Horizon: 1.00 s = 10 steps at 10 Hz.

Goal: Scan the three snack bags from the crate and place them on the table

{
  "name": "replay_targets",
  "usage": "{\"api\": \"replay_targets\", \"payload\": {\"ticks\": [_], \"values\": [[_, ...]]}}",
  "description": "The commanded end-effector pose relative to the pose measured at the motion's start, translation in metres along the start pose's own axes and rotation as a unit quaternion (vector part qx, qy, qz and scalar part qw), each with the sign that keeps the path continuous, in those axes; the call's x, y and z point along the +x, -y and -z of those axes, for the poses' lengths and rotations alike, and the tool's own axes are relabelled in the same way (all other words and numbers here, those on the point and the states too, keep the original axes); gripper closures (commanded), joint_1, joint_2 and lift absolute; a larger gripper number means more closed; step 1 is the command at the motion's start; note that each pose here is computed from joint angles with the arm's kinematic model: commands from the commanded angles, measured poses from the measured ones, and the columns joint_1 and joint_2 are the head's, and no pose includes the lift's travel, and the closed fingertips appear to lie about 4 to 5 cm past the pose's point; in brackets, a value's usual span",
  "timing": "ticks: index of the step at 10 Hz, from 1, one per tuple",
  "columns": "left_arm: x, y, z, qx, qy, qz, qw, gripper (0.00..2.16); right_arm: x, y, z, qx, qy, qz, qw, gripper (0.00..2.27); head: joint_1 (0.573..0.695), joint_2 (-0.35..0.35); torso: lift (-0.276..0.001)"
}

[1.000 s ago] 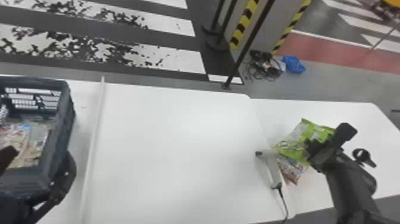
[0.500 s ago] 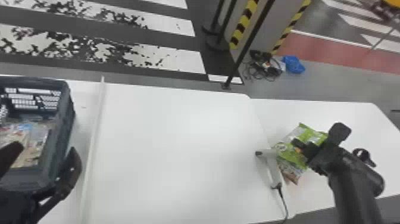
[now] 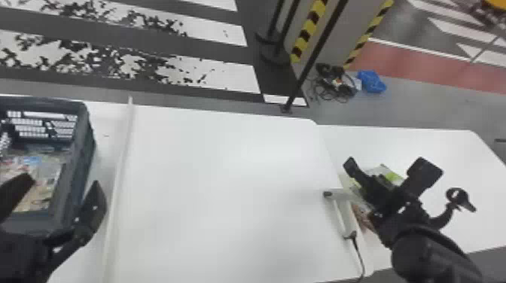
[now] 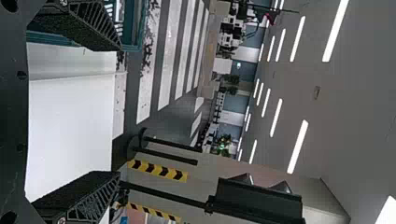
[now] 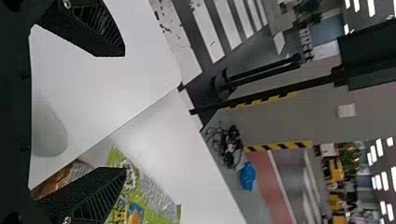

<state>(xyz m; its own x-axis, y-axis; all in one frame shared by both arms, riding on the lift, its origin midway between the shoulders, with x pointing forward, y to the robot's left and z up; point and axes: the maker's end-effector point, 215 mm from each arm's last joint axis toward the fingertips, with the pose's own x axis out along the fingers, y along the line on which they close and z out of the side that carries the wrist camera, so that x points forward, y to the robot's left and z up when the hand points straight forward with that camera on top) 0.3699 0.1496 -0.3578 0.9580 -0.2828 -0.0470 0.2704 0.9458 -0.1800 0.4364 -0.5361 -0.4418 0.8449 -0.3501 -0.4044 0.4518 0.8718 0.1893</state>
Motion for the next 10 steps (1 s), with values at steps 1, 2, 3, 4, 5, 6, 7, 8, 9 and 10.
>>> {"api": "replay_targets", "payload": {"ticks": [1, 2, 3, 4, 5, 6, 7, 8, 9, 10], "values": [[0.001, 0.004, -0.003, 0.001, -0.004, 0.001, 1.0, 0.04, -0.044, -0.059, -0.01, -0.038, 0.068, -0.054, 0.995, 0.06, 0.695, -0.35, -0.036], [0.001, 0.004, -0.002, 0.001, -0.008, 0.0, 1.0, 0.05, -0.07, -0.09, -0.013, -0.051, 0.118, -0.087, 0.988, 0.06, 0.695, -0.35, -0.036], [-0.001, 0.004, -0.007, 0.009, -0.004, -0.003, 1.0, 0.05, -0.097, -0.124, -0.013, -0.076, 0.17, -0.115, 0.976, 0.06, 0.695, -0.35, -0.036], [-0.003, 0.003, -0.01, 0.01, -0.003, -0.009, 0.9999, 0.05, -0.124, -0.152, 0.001, -0.084, 0.193, -0.146, 0.967, 0.06, 0.695, -0.35, -0.036], [-0.003, 0.002, -0.011, 0.009, -0.003, -0.013, 0.9999, 0.05, -0.141, -0.169, 0.02, -0.074, 0.187, -0.165, 0.966, 0.06, 0.695, -0.349, -0.036], [-0.005, 0.003, -0.009, 0.008, -0.006, -0.013, 0.9999, 0.05, -0.159, -0.191, 0.036, -0.064, 0.182, -0.189, 0.963, 0.08, 0.695, -0.297, -0.036], [-0.006, 0.003, -0.004, 0.006, -0.016, -0.015, 0.9997, 0.05, -0.179, -0.217, 0.052, -0.069, 0.174, -0.212, 0.959, 0.09, 0.695, -0.256, -0.036], [-0.008, 0.002, 0.0, 0.005, -0.026, -0.018, 0.9995, 0.05, -0.189, -0.233, 0.068, -0.065, 0.157, -0.229, 0.958, 0.09, 0.695, -0.209, -0.036], [-0.011, 0.0, -0.003, 0.015, -0.027, -0.017, 0.9994, 0.06, -0.193, -0.246, 0.083, -0.076, 0.14, -0.247, 0.956, 0.09, 0.695, -0.184, -0.036], [-0.012, -0.005, -0.007, 0.02, -0.034, -0.021, 0.999, 0.08, -0.191, -0.249, 0.09, -0.084, 0.125, -0.253, 0.956, 0.1, 0.695, -0.139, -0.036]]}}
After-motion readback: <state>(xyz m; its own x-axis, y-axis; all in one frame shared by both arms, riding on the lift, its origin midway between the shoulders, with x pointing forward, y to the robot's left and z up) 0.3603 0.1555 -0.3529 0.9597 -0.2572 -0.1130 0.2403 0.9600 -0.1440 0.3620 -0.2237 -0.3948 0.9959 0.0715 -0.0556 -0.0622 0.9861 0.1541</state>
